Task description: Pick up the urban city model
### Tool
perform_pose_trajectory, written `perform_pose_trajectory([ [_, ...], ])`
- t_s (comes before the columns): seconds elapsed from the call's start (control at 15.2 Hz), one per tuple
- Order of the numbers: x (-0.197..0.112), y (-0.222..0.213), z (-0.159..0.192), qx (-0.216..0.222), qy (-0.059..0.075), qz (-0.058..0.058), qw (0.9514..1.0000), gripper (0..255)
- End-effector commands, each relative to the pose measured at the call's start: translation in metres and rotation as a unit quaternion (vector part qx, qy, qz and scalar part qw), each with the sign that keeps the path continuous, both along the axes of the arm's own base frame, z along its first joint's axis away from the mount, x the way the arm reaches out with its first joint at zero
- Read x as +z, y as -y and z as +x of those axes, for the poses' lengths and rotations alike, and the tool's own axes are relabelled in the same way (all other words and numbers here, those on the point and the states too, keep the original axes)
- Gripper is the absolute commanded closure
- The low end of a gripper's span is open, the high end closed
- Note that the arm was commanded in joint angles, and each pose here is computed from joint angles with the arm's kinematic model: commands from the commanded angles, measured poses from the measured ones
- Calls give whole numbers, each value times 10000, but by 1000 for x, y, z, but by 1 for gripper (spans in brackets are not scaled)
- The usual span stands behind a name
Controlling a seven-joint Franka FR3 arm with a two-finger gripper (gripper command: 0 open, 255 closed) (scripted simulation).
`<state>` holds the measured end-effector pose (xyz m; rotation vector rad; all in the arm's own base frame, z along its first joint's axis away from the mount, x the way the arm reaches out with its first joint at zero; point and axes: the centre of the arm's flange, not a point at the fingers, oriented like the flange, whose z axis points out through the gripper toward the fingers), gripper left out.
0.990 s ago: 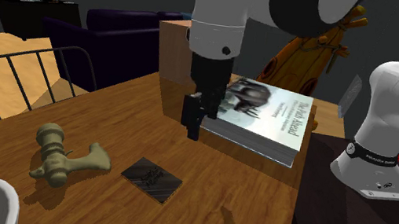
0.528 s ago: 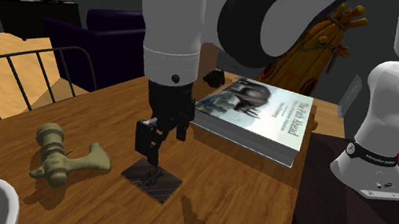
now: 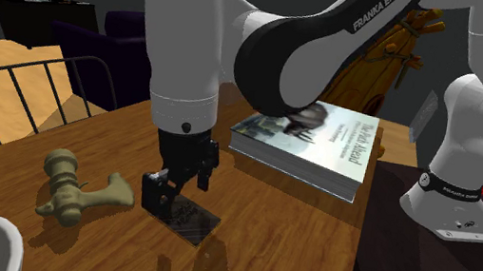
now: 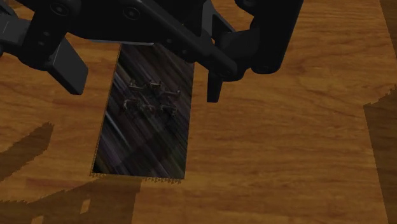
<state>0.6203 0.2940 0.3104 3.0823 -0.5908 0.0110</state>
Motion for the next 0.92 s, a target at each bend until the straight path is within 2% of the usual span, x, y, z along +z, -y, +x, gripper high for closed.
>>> perform_pose_trajectory([
  [0.0, -13, 0, 0, -1, 2, 1, 10000, 0],
  [0.13, -13, 0, 0, -1, 2, 1, 10000, 0],
  [0.2, -13, 0, 0, -1, 2, 1, 10000, 255],
  [0.86, -8, 0, 0, -1, 1, 1, 10000, 255],
])
